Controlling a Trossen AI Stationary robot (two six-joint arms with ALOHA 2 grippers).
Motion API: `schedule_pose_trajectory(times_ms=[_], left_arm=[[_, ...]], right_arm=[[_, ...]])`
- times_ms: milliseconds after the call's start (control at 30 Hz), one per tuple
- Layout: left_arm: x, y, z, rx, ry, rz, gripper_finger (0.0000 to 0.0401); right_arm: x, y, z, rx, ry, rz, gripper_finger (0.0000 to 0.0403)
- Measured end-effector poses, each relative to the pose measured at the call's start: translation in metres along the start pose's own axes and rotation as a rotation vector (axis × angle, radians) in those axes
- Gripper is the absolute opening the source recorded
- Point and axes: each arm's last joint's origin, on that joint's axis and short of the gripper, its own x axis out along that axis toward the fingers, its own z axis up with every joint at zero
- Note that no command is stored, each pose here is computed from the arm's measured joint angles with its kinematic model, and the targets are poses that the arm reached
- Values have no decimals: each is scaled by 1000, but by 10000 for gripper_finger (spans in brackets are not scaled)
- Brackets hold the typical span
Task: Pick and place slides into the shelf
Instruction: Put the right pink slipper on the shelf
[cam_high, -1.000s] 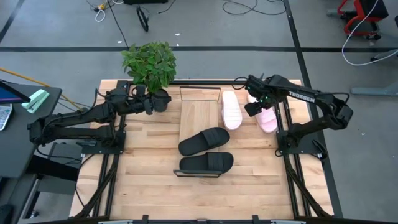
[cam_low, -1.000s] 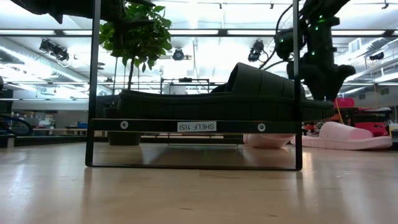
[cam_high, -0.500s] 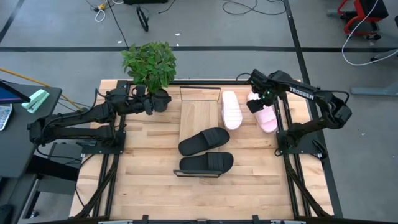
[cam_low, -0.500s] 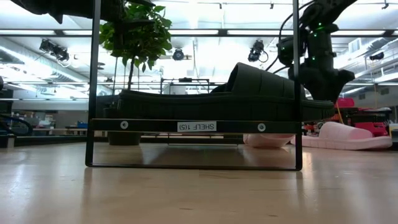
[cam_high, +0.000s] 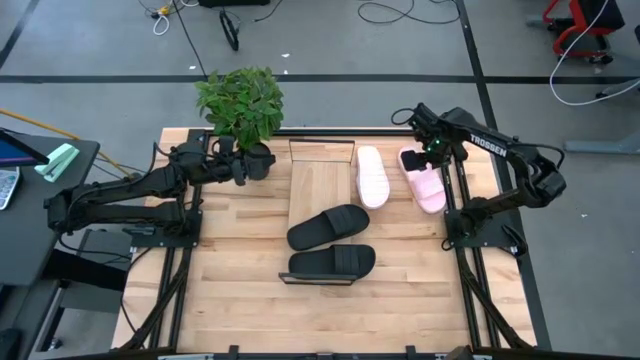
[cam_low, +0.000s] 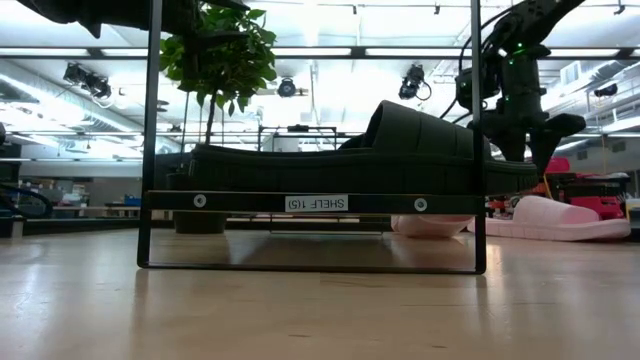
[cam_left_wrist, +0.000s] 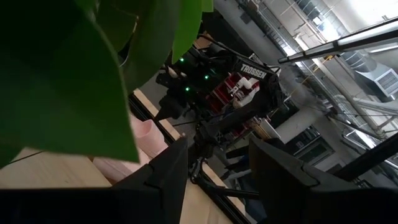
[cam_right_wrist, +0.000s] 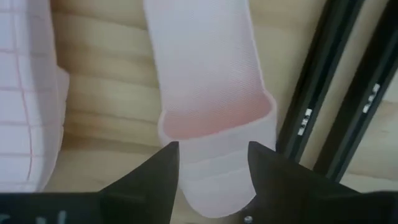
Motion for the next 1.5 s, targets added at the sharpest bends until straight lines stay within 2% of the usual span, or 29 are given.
schedule_pose_trajectory(times_ms=[133, 267, 467, 600, 867, 967, 1100, 1167, 1367, 1500], left_arm=[[0, 0, 0, 1, 0, 0, 173], [0, 0, 0, 9, 0, 0, 177], [0, 0, 0, 34, 10, -9, 175], [0, -1, -1, 50, 19, -18, 173], [0, -1, -1, 52, 20, -18, 177], [0, -1, -1, 54, 19, -18, 173], [0, 0, -1, 75, 20, -18, 173], [0, 0, -1, 85, 20, -18, 175], [0, 1, -2, 86, 35, -2, 177], [0, 2, -3, 89, 44, 6, 173]], right_arm=[[0, -5, -2, 49, 47, -9, 197], [-1, -2, -11, -18, 88, -50, 197], [-12, 9, -33, -223, 84, -61, 197], [-18, 14, -51, -317, 91, -77, 197], [5, 9, -117, -564, 194, -56, 197], [8, 7, -133, -684, 159, -74, 198], [4, 9, -145, -917, 76, -84, 208], [3, 12, -149, -981, 46, -78, 217], [13, 25, -152, -954, 27, -30, 250], [25, 33, -150, -963, 50, -54, 275]])
